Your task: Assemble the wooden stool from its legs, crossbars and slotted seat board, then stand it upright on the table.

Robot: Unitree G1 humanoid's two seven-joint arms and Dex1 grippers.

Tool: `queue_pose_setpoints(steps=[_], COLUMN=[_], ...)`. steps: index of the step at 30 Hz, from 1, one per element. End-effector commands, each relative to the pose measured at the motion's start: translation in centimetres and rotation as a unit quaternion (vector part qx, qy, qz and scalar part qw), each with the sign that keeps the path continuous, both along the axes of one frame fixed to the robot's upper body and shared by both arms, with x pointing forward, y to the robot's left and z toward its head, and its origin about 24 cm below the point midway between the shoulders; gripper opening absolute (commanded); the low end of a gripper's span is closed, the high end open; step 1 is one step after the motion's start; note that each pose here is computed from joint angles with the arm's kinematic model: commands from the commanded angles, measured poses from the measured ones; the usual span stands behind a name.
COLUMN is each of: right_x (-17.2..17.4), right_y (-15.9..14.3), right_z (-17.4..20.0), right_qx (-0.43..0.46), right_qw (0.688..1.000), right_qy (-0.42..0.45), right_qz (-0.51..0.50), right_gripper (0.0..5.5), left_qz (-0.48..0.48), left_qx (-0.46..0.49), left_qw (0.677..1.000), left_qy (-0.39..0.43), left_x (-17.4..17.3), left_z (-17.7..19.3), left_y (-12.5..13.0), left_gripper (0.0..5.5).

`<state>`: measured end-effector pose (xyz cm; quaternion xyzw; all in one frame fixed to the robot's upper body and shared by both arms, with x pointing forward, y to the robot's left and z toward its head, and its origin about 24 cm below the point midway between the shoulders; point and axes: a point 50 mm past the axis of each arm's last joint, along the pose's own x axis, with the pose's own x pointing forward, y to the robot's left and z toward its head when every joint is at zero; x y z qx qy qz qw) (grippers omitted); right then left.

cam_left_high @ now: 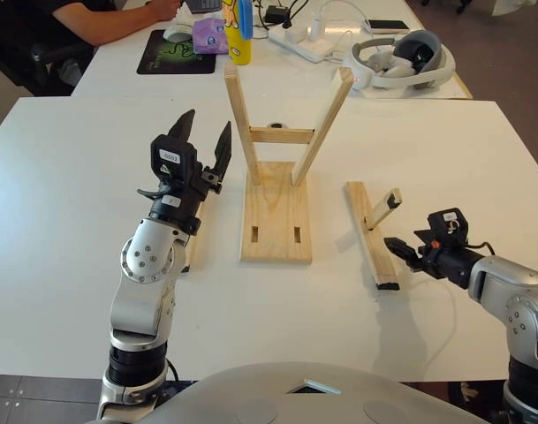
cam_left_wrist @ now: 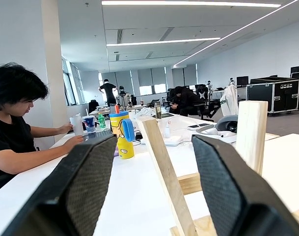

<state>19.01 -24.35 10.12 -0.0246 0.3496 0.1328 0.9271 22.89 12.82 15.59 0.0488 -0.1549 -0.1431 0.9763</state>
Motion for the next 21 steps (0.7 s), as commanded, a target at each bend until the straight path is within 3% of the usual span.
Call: queue_pose_setpoints(steps=[1, 8, 21], right_x=[0.0, -1.6, -1.7], right_y=[1.3, 3.4, 3.2], right_z=[0.2, -2.6, -4.3], right_qx=[0.015, -0.004, -0.052], right_qw=[1.000, 1.000, 0.998], right_qy=[-0.001, 0.023, 0.004], right_qz=[0.008, -0.002, -0.034], right_gripper=[3.64, 3.64, 3.64], left_qz=[-0.009, -0.042, -0.065], left_qx=[0.004, 0.009, 0.016], left_qw=[1.000, 0.999, 0.998], left_qy=[0.004, 0.005, 0.008], left_x=[0.1, 0.6, 1.1], left_z=[0.1, 0.6, 1.0], left_y=[0.0, -0.4, -0.6], left_gripper=[2.82, 2.82, 2.82])
